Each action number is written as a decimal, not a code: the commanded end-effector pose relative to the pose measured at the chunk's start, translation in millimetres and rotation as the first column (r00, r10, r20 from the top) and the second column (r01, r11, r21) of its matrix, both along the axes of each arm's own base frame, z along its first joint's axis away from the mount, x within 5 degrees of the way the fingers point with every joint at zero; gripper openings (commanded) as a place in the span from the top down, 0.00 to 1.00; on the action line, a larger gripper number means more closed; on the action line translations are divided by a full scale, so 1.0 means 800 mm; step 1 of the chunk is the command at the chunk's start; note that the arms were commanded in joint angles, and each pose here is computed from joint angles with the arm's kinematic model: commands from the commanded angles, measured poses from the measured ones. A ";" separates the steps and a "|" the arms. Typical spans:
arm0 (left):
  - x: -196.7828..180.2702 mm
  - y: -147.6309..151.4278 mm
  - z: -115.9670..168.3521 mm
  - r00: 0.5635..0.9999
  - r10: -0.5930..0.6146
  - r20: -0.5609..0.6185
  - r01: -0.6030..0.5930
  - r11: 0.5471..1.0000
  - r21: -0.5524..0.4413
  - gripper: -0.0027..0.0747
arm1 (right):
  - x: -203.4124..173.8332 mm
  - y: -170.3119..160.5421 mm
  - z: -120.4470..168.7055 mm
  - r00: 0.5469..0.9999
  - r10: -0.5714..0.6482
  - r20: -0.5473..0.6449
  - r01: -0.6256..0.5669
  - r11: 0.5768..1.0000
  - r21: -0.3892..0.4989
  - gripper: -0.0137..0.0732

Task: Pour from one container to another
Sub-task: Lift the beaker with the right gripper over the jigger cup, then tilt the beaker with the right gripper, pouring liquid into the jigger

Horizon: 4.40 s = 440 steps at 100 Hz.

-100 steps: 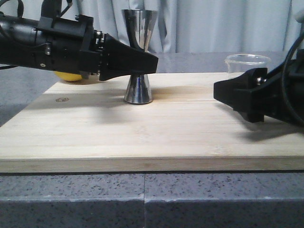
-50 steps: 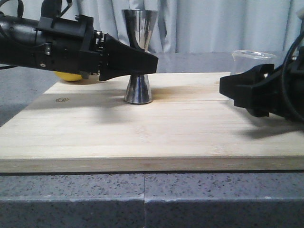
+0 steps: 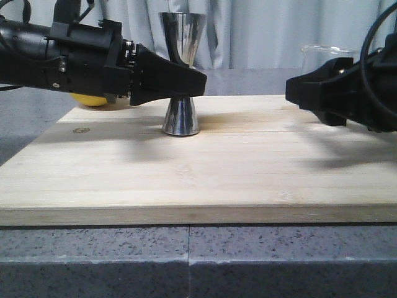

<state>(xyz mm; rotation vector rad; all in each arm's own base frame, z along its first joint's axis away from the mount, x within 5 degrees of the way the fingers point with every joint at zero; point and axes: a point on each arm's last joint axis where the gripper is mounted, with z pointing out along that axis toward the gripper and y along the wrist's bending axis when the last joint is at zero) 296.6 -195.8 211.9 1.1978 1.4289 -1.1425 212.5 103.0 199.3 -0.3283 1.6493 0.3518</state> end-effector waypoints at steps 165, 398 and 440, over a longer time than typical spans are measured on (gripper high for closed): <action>-0.004 -0.004 0.038 0.999 -0.024 0.046 0.030 0.989 -0.142 0.89 | 0.059 0.061 0.192 0.924 0.339 0.179 -0.216 0.846 -0.488 0.53; -0.007 -0.026 0.060 0.995 -0.083 0.063 0.093 0.981 -0.172 0.89 | 0.055 0.066 0.181 0.865 0.469 0.179 -0.130 0.553 -0.823 0.53; -0.008 -0.026 0.059 0.994 -0.085 0.064 0.094 0.981 -0.171 0.89 | 0.056 0.064 0.179 0.865 0.470 0.177 -0.095 0.501 -0.860 0.53</action>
